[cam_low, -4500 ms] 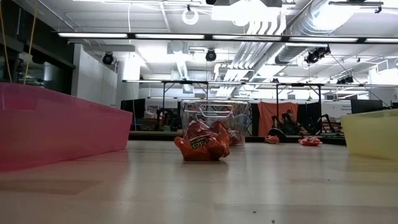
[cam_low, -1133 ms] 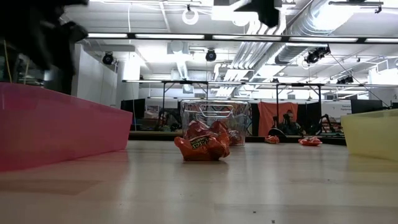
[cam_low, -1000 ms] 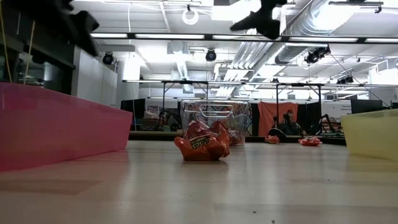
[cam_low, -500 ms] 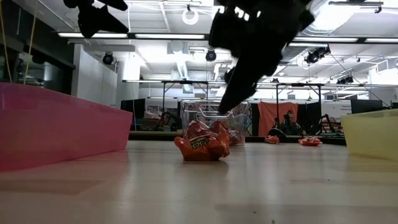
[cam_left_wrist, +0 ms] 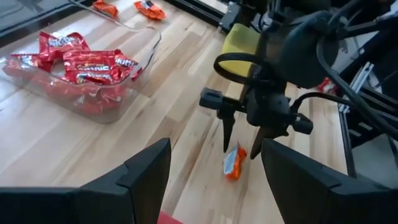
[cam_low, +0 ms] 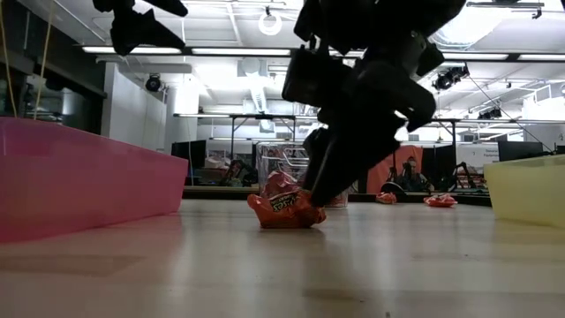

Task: Sort candy
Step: Put the orange candy into the yellow bin

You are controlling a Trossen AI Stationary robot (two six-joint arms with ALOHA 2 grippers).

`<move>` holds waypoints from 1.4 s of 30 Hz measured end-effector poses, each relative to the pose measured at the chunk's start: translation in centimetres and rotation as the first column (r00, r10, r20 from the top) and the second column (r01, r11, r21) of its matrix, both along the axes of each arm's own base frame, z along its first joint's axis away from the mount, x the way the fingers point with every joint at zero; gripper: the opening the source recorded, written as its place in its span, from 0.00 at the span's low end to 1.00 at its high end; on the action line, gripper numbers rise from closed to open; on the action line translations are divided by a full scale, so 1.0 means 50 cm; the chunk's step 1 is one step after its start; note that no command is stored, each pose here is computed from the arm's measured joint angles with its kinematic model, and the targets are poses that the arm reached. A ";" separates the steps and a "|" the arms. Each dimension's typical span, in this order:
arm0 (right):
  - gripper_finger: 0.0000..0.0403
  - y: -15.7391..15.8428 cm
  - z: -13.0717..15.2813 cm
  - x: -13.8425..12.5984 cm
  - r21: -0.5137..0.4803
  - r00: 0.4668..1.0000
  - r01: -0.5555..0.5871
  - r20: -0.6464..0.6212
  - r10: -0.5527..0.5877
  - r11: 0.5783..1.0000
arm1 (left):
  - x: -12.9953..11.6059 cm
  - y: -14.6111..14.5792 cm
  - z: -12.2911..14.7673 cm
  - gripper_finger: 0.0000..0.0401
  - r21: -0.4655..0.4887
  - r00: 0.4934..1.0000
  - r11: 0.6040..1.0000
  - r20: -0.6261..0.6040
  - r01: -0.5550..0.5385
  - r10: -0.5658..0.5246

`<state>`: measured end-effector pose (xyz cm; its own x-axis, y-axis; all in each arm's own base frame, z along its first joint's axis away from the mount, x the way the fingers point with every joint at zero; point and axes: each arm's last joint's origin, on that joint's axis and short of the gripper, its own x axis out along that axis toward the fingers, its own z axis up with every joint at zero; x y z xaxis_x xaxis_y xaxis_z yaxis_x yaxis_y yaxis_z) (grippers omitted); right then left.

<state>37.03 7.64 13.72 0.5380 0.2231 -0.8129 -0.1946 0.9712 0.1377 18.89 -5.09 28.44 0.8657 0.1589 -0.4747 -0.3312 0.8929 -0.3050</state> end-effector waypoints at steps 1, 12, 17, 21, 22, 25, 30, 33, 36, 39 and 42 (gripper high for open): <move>0.53 0.001 0.000 0.001 0.004 1.000 0.009 0.003 -0.009 1.000 | 0.000 0.000 0.000 0.60 -0.005 1.000 1.000 0.001 -0.007 0.007; 0.03 -0.001 0.043 -0.016 0.113 0.999 0.036 -0.028 -0.033 0.993 | -0.001 0.001 0.000 0.60 -0.004 1.000 1.000 0.002 -0.016 0.016; 0.01 -0.030 0.155 -0.061 0.073 0.996 0.064 0.049 -0.068 0.995 | -0.001 0.002 0.001 0.60 0.051 1.000 0.999 -0.002 -0.002 0.002; 0.01 -0.063 0.252 -0.117 0.026 0.979 0.134 0.151 -0.137 0.991 | -0.001 0.005 0.002 0.60 0.084 0.999 0.995 0.009 -0.053 0.052; 0.01 -0.070 0.273 -0.132 0.022 0.973 0.152 0.174 -0.154 0.988 | -0.001 0.006 0.003 0.60 0.089 0.998 0.994 0.013 -0.062 0.061; 0.01 -0.086 0.326 -0.173 0.021 0.949 0.197 0.245 -0.196 0.980 | 0.001 0.006 0.008 0.60 0.087 0.996 0.993 0.044 -0.083 0.079; 0.00 -0.094 0.383 -0.225 0.047 0.911 0.235 0.338 -0.236 0.971 | 0.009 0.004 0.024 0.60 0.071 0.989 0.994 0.129 -0.081 0.072; 0.00 -0.097 0.400 -0.242 0.071 0.893 0.256 0.365 -0.264 0.964 | 0.013 0.002 0.035 0.60 0.080 0.982 0.994 0.181 -0.072 0.057; 0.00 -0.098 0.408 -0.252 0.077 0.888 0.256 0.377 -0.265 0.964 | 0.018 0.002 0.047 0.60 0.076 0.970 0.996 0.238 -0.056 0.036; 0.00 -0.099 0.416 -0.263 0.080 0.884 0.255 0.385 -0.266 0.964 | 0.028 0.005 0.058 0.60 0.039 0.955 0.999 0.298 -0.010 -0.002; 0.00 -0.100 0.421 -0.274 0.080 0.884 0.255 0.385 -0.266 0.964 | 0.045 0.012 0.062 0.60 0.033 0.940 0.998 0.338 0.045 -0.054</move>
